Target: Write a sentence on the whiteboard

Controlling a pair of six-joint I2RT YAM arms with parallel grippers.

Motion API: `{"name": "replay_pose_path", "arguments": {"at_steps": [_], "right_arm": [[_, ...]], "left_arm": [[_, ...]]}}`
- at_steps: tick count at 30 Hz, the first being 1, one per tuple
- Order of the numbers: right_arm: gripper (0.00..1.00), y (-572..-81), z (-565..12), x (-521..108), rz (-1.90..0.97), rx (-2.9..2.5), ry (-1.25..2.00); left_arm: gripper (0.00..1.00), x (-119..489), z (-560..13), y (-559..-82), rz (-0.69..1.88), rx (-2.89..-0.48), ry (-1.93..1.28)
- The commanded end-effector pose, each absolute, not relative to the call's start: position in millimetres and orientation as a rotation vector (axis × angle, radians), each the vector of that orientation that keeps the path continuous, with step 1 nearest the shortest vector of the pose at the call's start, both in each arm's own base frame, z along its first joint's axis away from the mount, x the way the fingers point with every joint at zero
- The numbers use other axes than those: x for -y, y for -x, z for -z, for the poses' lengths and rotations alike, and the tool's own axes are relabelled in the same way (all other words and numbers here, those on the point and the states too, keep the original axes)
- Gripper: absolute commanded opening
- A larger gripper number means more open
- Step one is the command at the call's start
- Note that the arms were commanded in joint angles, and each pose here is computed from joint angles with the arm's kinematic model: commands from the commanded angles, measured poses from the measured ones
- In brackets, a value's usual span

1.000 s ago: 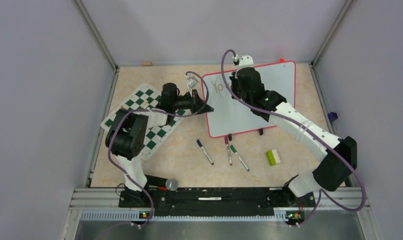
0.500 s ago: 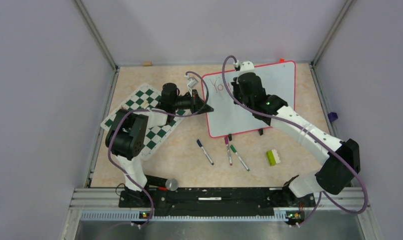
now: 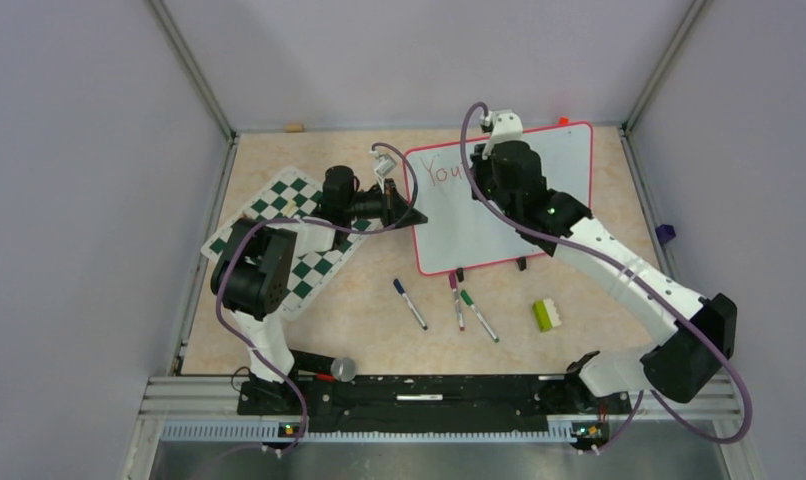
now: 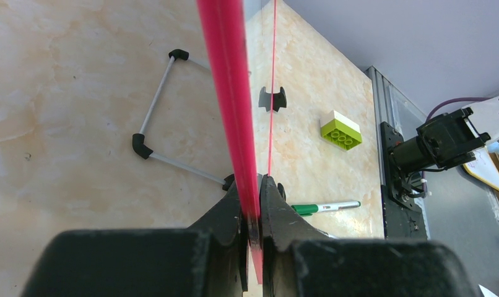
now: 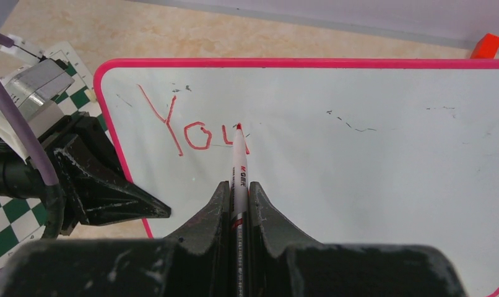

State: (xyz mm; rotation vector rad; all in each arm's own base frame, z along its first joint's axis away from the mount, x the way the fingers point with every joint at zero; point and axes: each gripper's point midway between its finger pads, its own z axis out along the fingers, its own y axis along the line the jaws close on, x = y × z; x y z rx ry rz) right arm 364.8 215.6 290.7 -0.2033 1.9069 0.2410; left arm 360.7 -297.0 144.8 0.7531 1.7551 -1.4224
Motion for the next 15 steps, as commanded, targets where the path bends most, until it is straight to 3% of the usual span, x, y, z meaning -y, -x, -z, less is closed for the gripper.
{"name": "replay_pose_path", "arguments": {"at_steps": [1, 15], "right_arm": [[0.0, -380.0, -320.5, -212.4, -0.228, -1.827, 0.152], [0.0, -397.6, -325.2, -216.3, -0.205, -1.823, 0.14]], "left_arm": [[0.0, 297.2, -113.7, -353.7, 1.346, -1.747, -0.855], [0.0, 297.0, -114.3, -353.4, 1.344, -1.744, -0.855]]}}
